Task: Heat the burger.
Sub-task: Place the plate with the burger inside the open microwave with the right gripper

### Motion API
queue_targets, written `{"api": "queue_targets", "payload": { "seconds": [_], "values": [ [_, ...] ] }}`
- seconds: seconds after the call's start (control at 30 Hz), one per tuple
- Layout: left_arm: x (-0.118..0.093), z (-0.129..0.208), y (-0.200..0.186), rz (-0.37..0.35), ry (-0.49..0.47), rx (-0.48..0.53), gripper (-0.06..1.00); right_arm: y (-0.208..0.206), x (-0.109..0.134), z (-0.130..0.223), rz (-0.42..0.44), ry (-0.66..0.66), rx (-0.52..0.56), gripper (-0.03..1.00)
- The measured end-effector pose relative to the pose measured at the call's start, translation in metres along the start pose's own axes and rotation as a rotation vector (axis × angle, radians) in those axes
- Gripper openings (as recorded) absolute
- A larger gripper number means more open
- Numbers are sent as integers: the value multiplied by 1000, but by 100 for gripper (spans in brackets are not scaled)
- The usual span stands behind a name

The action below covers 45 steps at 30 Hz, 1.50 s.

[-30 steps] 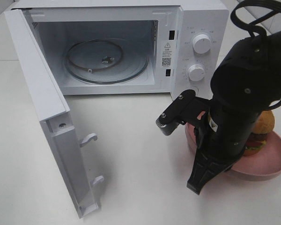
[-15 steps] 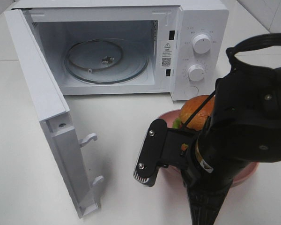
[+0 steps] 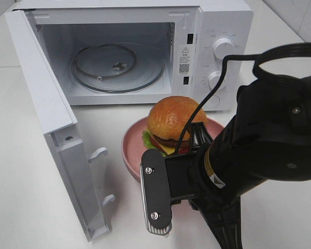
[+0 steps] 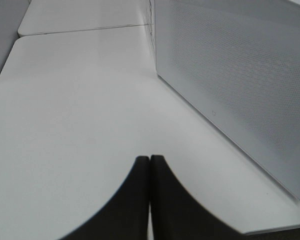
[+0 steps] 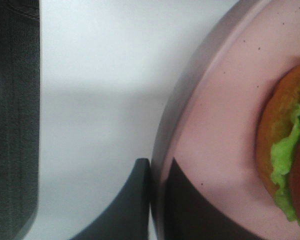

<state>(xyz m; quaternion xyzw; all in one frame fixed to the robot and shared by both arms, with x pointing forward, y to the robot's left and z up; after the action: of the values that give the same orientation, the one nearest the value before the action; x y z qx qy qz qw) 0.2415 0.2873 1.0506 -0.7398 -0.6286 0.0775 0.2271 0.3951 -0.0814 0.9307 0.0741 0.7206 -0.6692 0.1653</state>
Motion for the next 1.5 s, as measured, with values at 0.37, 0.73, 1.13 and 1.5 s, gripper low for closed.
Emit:
{"api": "queue_targets", "payload": {
  "seconds": [0.37,0.73,1.13,1.5],
  "values": [
    [0,0,0,0,0,0,0,0,-4,-3,42,-180,-29,2],
    [0,0,0,0,0,0,0,1,-19,-7,117,-259,-141,2],
    [0,0,0,0,0,0,0,7,-44,14,155,-282,-150,2],
    [0,0,0,0,0,0,0,12,-52,16,75,-311,-192,2]
  ]
}}
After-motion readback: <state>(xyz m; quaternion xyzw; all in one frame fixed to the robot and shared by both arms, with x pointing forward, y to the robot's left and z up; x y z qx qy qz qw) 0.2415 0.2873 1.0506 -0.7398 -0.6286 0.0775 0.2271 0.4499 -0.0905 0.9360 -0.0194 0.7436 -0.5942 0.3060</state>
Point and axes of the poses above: a point on each arm's last joint axis where the gripper is mounted, y pointing out along that axis toward the gripper, x along the wrist's bending axis when the last joint is at zero, z = x × y, the point moved 1 cm from there along y, pointing out along that axis toward the gripper, and after that the axes turned 9 degrees about y, right-handed, at the moved point
